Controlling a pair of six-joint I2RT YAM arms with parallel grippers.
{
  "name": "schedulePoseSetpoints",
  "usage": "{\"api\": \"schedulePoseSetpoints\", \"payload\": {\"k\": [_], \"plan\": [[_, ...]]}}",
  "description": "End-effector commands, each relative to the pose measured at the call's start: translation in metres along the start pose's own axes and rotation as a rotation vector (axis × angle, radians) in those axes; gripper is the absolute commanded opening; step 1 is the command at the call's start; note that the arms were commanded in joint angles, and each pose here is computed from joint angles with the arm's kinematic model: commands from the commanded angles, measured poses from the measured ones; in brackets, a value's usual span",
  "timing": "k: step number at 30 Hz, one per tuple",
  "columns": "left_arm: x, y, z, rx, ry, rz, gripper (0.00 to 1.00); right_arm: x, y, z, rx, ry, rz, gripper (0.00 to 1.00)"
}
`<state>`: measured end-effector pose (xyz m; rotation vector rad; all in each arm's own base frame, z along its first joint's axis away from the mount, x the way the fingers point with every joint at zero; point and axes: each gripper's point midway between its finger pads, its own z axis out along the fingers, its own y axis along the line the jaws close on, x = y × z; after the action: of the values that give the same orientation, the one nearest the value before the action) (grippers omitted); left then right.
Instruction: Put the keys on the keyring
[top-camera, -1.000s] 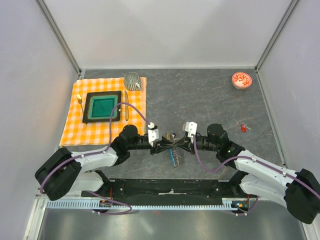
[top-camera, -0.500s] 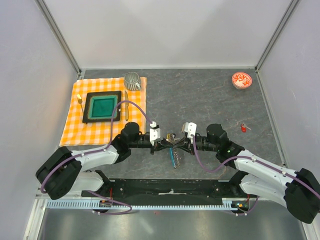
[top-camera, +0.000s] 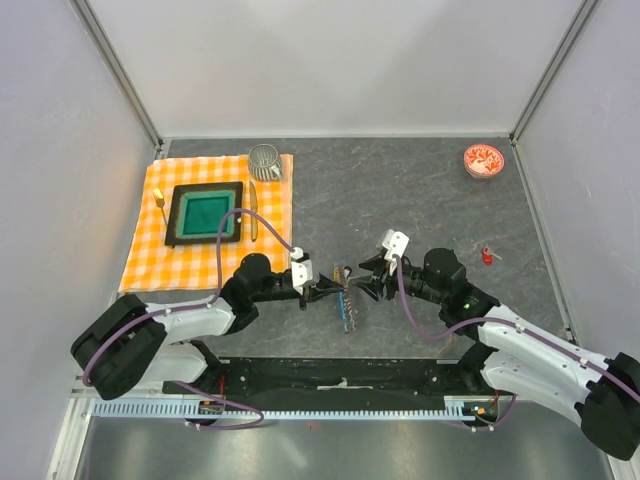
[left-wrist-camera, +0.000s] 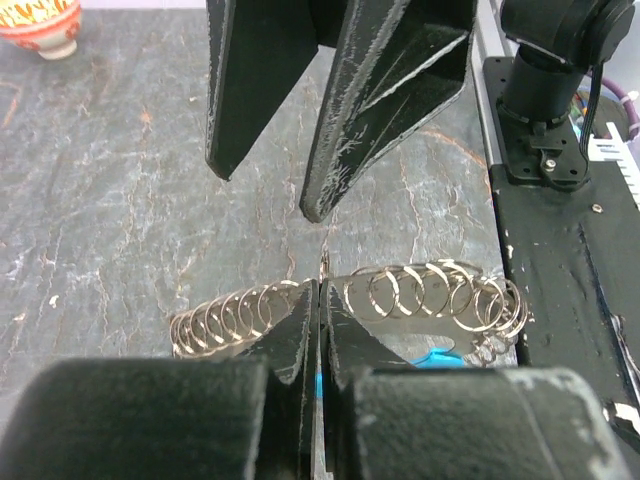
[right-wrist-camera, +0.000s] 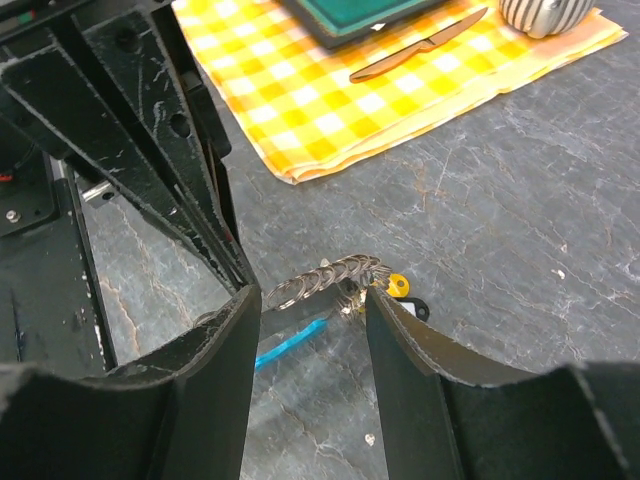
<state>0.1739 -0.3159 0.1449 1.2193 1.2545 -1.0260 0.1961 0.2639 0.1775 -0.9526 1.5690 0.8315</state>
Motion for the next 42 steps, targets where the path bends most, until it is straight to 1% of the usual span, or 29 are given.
{"api": "schedulePoseSetpoints", "payload": {"k": [1, 5, 9, 15, 19, 20, 25, 32, 33, 36, 42], "plan": [[-0.031, 0.009, 0.001, -0.055, -0.14, 0.05, 0.02, -0.027, -0.007, 0.001, 0.051, -0.091, 0.031, 0.54], [-0.035, 0.01, -0.002, -0.075, -0.169, 0.063, 0.02, -0.019, -0.004, 0.001, 0.034, -0.073, 0.018, 0.53], [-0.036, 0.014, -0.004, -0.101, -0.181, 0.062, 0.02, -0.014, 0.005, 0.003, -0.029, -0.052, -0.028, 0.5], [-0.047, 0.016, -0.007, -0.125, -0.235, 0.058, 0.02, 0.002, 0.011, 0.008, -0.081, -0.001, -0.035, 0.48], [-0.047, 0.013, -0.005, -0.107, -0.25, 0.054, 0.02, 0.0, 0.009, 0.01, -0.073, -0.026, -0.04, 0.48], [-0.049, 0.011, -0.005, -0.101, -0.261, 0.034, 0.02, 0.0, 0.007, 0.01, -0.062, -0.027, -0.039, 0.48], [-0.046, 0.009, -0.003, -0.08, -0.252, 0.027, 0.02, 0.001, 0.004, 0.012, -0.051, -0.035, -0.049, 0.46], [-0.041, 0.007, -0.002, -0.066, -0.231, 0.033, 0.02, 0.003, 0.006, 0.013, -0.068, -0.03, -0.056, 0.4], [-0.041, 0.007, -0.002, -0.065, -0.228, 0.062, 0.02, 0.002, 0.007, 0.013, -0.072, -0.032, -0.06, 0.39], [-0.04, 0.007, -0.004, -0.068, -0.217, 0.09, 0.02, 0.002, 0.009, 0.015, -0.088, -0.029, -0.064, 0.38], [-0.039, 0.015, -0.009, -0.118, -0.175, 0.147, 0.02, 0.003, 0.013, 0.019, -0.123, -0.007, -0.059, 0.38]]}}
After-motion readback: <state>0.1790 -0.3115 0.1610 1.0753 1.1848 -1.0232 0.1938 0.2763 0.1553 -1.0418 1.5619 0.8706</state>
